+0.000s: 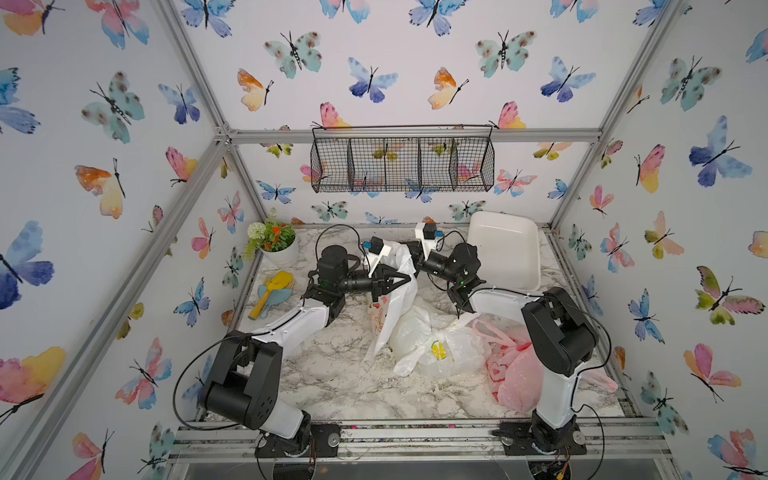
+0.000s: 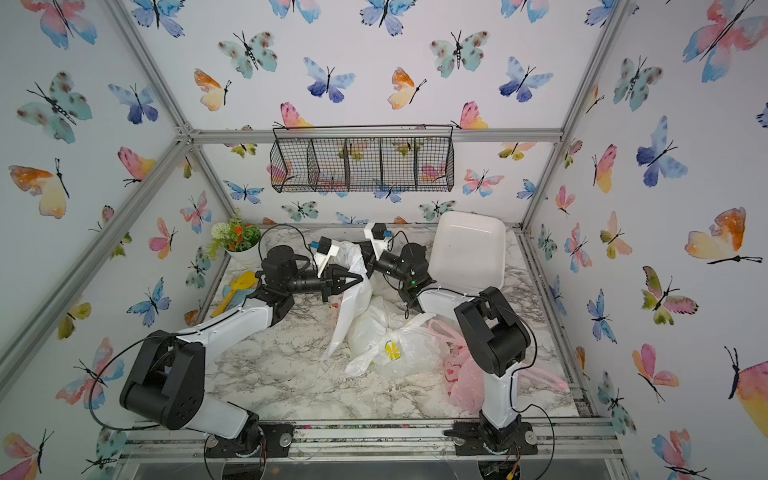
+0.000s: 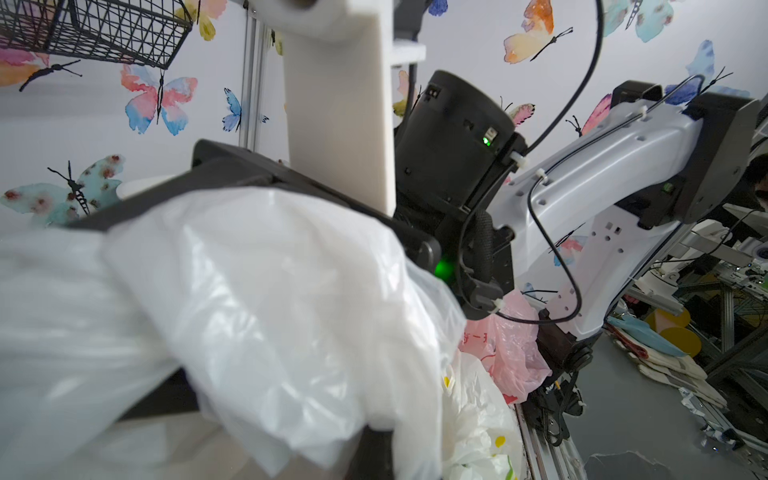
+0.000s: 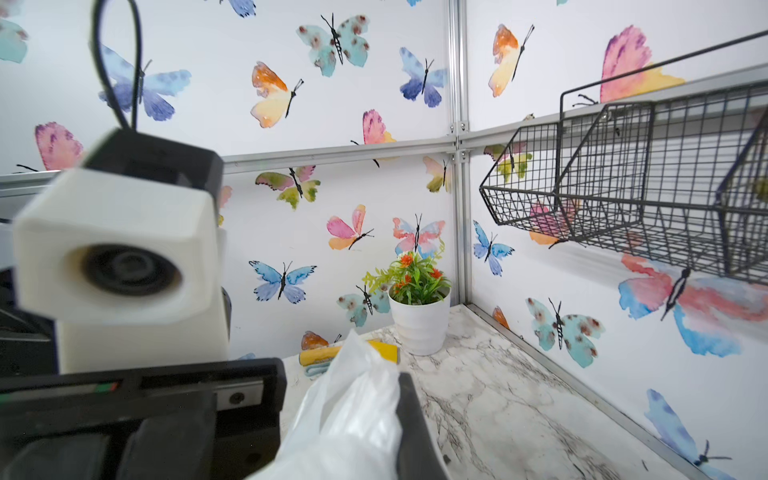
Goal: Place the pears into plastic bags & tie knots
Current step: Tie the plastic bag at the center of the board.
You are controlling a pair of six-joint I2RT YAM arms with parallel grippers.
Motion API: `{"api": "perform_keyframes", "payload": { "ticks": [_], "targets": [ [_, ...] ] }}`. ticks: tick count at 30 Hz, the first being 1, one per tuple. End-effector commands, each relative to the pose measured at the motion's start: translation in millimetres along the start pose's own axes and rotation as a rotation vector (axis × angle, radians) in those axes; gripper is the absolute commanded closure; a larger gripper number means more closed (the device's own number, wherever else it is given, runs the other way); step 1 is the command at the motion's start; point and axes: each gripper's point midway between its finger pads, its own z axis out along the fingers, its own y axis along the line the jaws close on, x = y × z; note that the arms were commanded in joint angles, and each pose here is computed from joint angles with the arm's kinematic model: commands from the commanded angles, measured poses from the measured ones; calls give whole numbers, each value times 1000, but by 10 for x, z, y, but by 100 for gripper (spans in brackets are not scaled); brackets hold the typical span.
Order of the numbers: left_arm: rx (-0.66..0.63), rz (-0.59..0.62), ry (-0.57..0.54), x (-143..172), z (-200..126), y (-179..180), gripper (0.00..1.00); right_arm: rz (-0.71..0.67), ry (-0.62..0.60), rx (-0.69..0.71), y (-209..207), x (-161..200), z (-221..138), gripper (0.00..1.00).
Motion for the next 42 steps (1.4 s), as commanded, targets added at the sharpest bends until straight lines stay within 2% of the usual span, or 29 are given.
{"api": "perform_keyframes", "payload": {
  "ticks": [1,2,5,9,13,16,18,22,24,25,27,29,30,33,36,42],
  "targets": [
    [-22,-69,14,133,-65,85,69,-24,-80,-77,143,-50,-11,97],
    [-45,-60,-4,90,-168,87,62,-29,-65,-79,144,20,-22,98],
    [-115,-48,-66,-93,-509,98,51,-33,-56,-90,165,142,-73,97],
    [-155,-64,-119,-280,-846,120,47,-23,-76,-135,234,128,-83,97],
    [-269,-76,-178,-412,-1064,386,43,-12,-74,-198,316,115,-61,97],
    [-355,-86,-203,-404,-1072,665,37,2,-64,-236,361,124,-47,97],
    [-337,-85,-192,-346,-974,726,33,8,-66,-253,384,109,-43,98],
    [-277,-74,-147,-210,-721,708,33,16,-68,-274,417,75,-43,98],
    [-276,-72,-129,-130,-681,738,37,14,-67,-291,445,59,-45,98],
    [-278,-79,-128,-111,-681,768,44,17,-68,-304,462,56,-44,98],
    [-261,-88,-118,-84,-660,798,60,24,-70,-326,489,44,-45,98],
    [-248,-93,-120,-96,-644,815,82,35,-74,-350,515,36,-44,98],
    [-246,-94,-126,-110,-652,818,88,38,-71,-363,531,36,-44,97],
    [-235,-101,-166,-208,-765,808,91,43,-51,-380,544,88,-55,97],
    [-231,-121,-204,-290,-945,765,90,50,-40,-366,482,124,-108,97],
    [-202,-111,-189,-330,-975,649,96,43,-8,-317,325,213,-89,97]
  ]
}}
